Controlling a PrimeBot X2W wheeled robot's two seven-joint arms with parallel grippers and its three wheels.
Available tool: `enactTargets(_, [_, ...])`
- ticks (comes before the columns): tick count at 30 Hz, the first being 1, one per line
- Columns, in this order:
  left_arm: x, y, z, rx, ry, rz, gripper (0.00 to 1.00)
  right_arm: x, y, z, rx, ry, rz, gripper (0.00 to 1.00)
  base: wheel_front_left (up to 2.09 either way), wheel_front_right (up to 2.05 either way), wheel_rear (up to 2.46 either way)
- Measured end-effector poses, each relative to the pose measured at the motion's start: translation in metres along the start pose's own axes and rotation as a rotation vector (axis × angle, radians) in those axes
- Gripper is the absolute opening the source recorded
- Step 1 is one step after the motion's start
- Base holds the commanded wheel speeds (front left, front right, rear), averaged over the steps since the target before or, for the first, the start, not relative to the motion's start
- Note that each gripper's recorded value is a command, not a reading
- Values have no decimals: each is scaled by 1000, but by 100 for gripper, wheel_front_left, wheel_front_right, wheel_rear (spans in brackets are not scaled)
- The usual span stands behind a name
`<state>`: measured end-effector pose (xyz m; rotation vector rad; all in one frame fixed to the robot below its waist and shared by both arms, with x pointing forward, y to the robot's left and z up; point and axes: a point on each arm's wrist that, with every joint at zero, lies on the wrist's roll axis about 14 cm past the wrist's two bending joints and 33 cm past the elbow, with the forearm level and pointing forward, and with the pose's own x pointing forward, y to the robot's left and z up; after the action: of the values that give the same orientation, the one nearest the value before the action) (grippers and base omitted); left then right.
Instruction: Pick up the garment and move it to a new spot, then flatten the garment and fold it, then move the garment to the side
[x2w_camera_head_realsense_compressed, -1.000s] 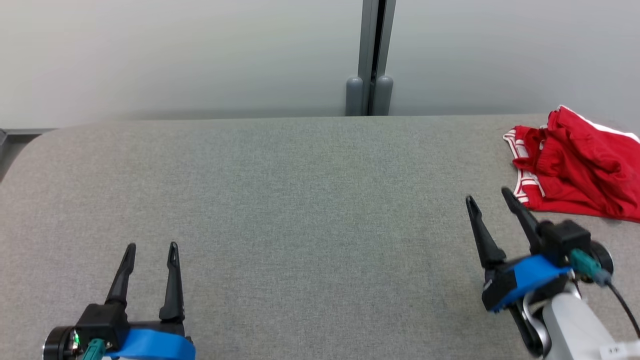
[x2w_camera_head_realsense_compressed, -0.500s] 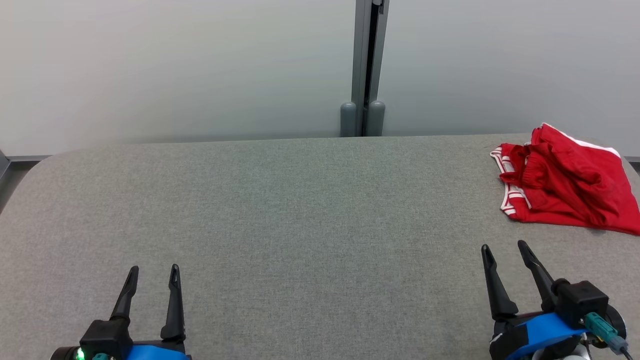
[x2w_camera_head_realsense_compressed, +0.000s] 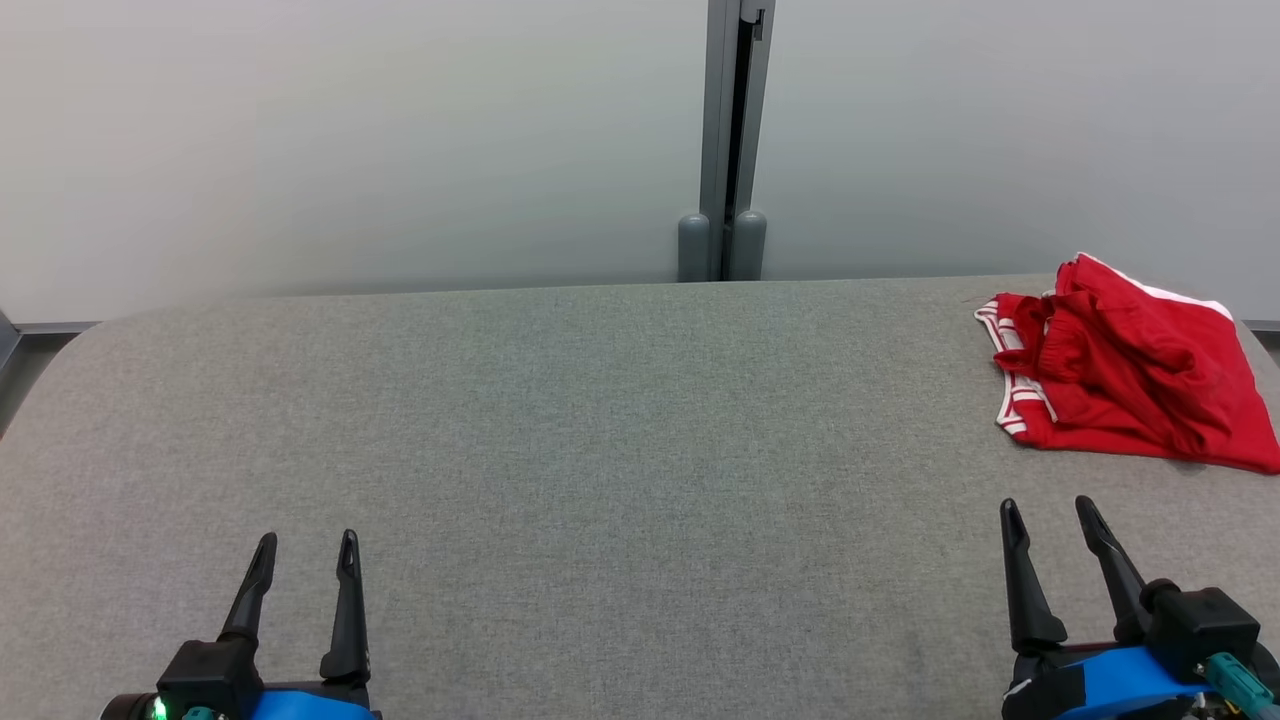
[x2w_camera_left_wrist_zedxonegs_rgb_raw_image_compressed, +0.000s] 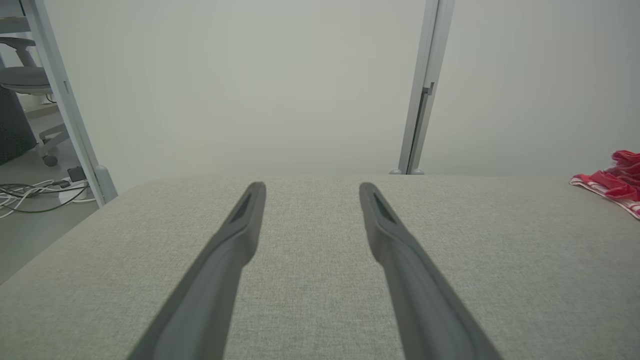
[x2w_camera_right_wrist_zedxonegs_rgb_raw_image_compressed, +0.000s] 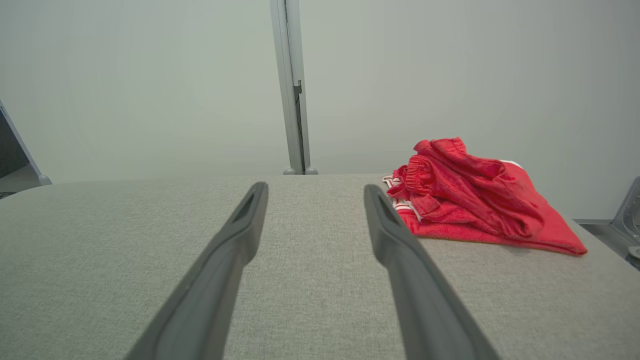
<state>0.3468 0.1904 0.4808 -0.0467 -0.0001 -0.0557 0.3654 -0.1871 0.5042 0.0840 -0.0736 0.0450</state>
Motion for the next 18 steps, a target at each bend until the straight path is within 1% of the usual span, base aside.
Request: enactTargets(18, [0,4,7,2,-23,12,100,1,7,-1,7,3,17,100,0,0,0])
